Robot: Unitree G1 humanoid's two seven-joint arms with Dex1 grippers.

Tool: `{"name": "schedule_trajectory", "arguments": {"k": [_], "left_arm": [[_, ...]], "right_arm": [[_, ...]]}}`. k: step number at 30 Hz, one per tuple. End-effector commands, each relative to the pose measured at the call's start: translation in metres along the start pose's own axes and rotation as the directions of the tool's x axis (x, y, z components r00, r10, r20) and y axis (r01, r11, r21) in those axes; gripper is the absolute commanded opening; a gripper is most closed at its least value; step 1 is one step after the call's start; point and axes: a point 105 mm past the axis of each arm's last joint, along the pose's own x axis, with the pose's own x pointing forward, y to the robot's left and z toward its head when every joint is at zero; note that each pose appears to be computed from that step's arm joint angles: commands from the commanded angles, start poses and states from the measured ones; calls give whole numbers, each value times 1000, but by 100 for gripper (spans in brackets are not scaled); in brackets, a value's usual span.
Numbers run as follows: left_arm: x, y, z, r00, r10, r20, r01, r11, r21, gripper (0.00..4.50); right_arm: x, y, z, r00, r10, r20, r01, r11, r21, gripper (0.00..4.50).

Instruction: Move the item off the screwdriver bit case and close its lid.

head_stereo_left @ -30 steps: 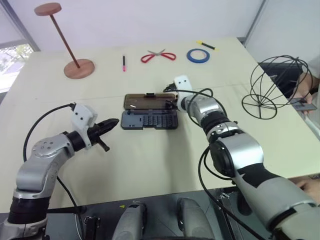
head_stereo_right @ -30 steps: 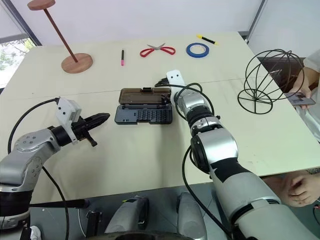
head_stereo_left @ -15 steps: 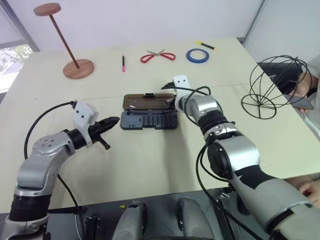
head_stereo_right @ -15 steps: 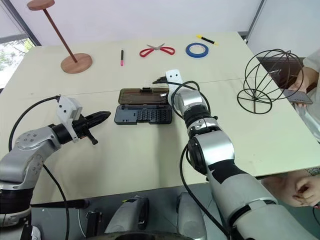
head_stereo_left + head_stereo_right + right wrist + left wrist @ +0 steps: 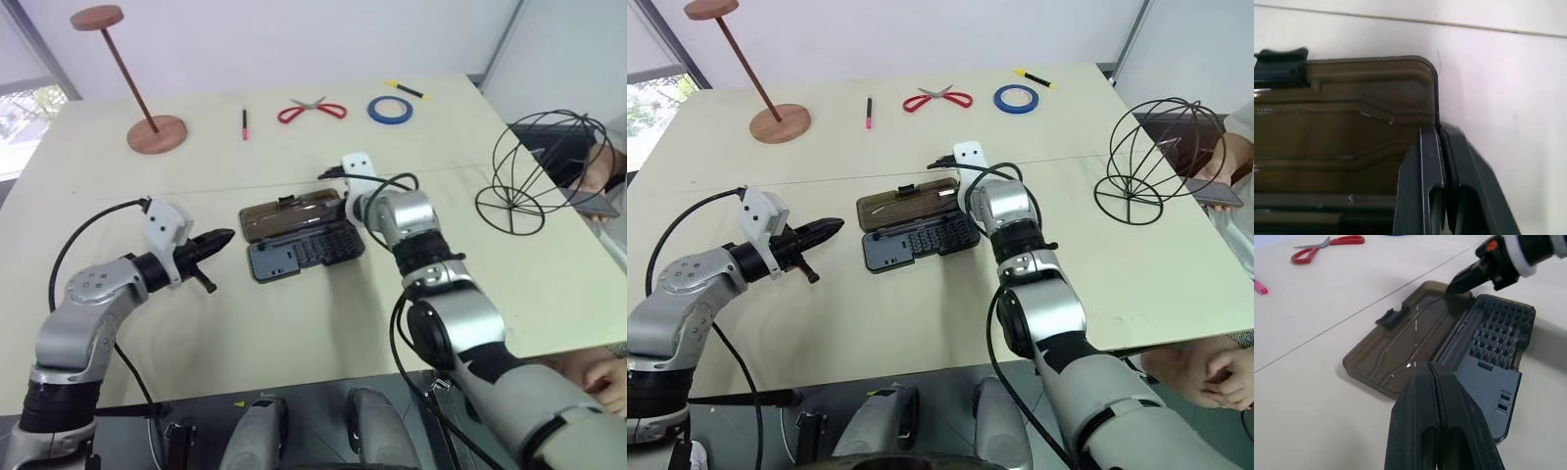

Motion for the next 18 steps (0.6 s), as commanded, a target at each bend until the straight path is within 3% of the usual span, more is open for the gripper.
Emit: {"name": "schedule_trajectory", "arguments": {"k": [1, 6, 18], "left_arm": [[0, -1, 7, 1000, -10, 19, 10, 1000, 27, 0], [6, -9, -1, 999, -50, 3, 50, 999, 2, 0], [27, -12, 1, 993, -120, 14, 120, 993, 3, 0]], "right_arm": [[-21, -5, -13, 997, -10, -79, 13, 999, 45, 2], [-58, -14, -26, 993, -13, -115, 27, 991, 129, 2], [-71, -6, -39, 999, -36, -26, 41, 973, 227, 2]]}}
